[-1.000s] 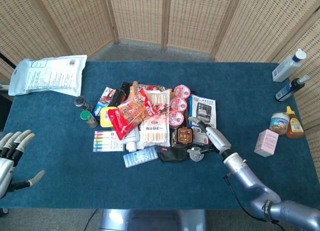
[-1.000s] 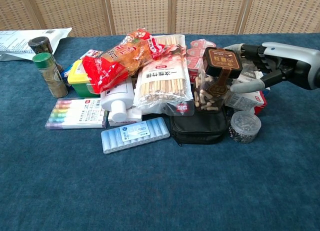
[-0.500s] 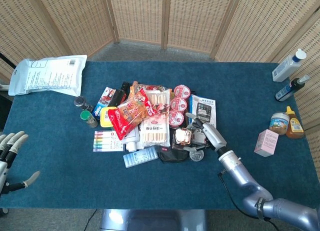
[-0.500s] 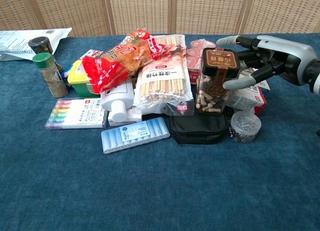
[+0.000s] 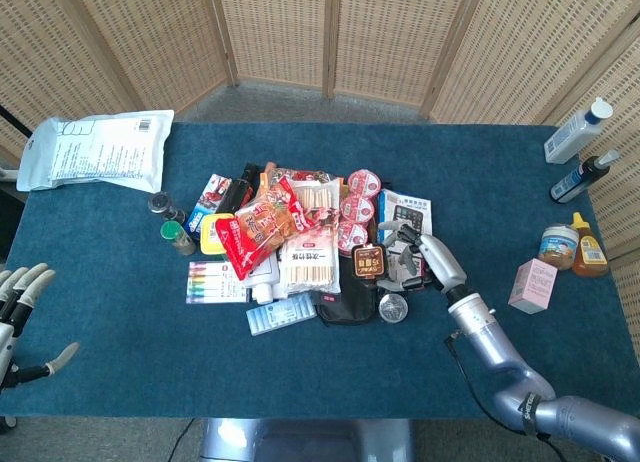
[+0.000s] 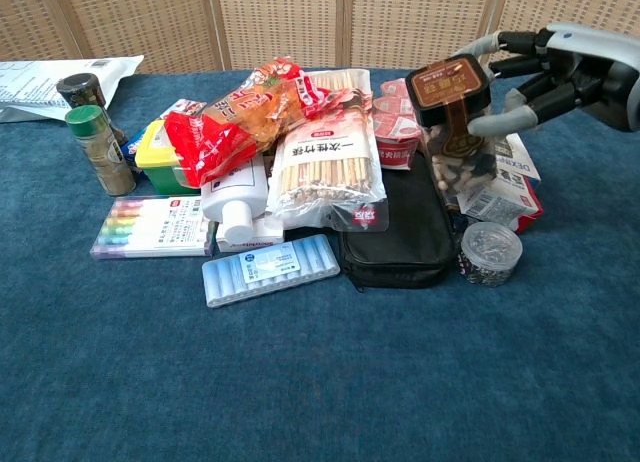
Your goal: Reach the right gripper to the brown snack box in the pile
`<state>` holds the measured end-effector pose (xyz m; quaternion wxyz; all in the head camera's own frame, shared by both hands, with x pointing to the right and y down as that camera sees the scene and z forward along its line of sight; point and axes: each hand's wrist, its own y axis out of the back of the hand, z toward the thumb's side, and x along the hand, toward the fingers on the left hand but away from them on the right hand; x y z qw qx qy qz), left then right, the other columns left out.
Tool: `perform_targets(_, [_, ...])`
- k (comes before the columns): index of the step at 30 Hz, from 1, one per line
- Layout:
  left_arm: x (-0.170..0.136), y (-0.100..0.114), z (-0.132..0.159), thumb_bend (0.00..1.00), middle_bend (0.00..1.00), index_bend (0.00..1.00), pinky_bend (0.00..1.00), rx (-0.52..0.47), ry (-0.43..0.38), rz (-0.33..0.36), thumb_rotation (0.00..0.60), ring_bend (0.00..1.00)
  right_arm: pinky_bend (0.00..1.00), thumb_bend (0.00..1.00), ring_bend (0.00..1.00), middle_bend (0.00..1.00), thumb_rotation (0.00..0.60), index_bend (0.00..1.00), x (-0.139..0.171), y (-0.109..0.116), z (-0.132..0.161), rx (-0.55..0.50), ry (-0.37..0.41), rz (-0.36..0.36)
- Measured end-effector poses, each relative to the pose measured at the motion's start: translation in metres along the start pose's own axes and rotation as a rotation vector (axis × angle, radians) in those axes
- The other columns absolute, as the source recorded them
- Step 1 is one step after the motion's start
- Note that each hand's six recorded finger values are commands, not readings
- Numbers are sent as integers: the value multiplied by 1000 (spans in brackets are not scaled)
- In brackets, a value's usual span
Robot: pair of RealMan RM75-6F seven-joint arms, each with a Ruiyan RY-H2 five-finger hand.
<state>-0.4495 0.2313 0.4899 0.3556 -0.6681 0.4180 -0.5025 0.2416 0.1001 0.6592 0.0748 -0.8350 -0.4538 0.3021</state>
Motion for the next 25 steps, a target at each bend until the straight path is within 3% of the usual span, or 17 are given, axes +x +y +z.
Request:
perform_targets(13, [-6,-1,-1,282,48,0,0,-9,-1,0,402,0,504,105,815,771,600,193,-16,60,78,-68,127,-67])
perform_targets(20, [-7,-7,-5,282,48,0,0,-24,7,-7,401,1,504,103,835,775,600,191,-27,81,125,-78,190,-84])
perform_targets(25, [-5,-11,-5,282,48,0,0,-32,5,-10,403,0,504,105,836,775,600,191,-29,87,137,-82,195,-87])
